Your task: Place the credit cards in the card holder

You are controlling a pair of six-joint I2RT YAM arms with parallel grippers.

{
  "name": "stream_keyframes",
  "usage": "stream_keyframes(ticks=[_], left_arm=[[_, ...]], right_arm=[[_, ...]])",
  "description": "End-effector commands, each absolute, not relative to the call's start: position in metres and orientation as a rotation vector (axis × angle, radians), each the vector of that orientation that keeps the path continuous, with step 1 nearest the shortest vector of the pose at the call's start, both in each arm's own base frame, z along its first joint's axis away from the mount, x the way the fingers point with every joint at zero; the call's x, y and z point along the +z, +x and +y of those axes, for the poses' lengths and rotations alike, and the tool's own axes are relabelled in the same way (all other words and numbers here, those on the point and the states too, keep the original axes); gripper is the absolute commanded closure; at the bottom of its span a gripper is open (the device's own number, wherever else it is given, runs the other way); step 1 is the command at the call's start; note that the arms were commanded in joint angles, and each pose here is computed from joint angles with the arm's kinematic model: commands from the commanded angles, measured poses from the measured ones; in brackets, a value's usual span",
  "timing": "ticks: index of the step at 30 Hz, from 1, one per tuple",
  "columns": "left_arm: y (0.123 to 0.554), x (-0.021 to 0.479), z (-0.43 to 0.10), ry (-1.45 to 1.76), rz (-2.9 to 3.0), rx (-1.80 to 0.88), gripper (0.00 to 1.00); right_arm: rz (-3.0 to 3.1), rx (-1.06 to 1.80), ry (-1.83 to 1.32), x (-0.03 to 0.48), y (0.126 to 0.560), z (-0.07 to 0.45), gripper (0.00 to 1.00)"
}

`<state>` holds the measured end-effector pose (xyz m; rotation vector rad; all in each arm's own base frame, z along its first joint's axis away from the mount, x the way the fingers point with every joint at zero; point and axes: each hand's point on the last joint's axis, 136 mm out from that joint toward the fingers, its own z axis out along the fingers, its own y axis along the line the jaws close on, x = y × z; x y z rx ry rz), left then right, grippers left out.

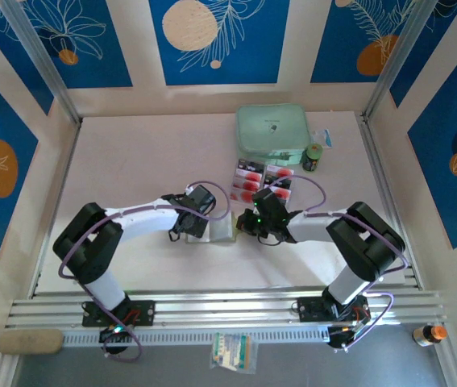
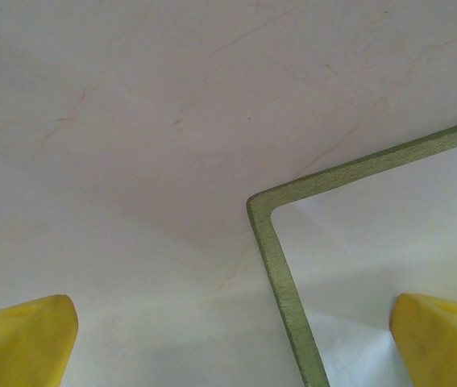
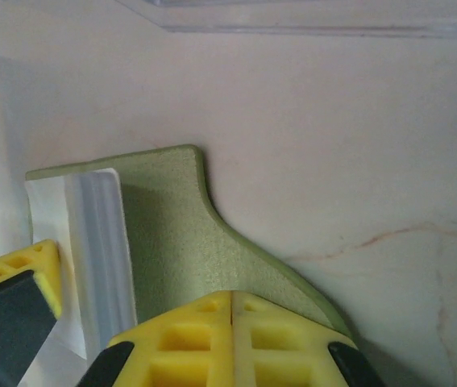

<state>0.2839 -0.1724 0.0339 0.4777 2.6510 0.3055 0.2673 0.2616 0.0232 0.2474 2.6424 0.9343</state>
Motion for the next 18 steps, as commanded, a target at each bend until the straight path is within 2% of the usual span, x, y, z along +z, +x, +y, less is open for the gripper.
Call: stream_keyframes(ticks=[1, 10, 18], left_arm=[[0.281, 0.036, -0.169, 0.492, 2.631, 0.318, 0.00], [0.283, 0.056, -0.176, 0.445, 2.579, 0.220, 0.00], [0.282, 0.052, -0.178, 0.438, 2.585, 0.203, 0.00]], right_arm=[[2.637, 0.946, 0.204, 0.035, 0.263, 0.265, 0.99], [2.539, 1.009, -0.015, 0.085, 0.274, 0.299, 0.99], [2.572, 1.025, -0.118, 0.083, 0.283, 0.322, 0.99]])
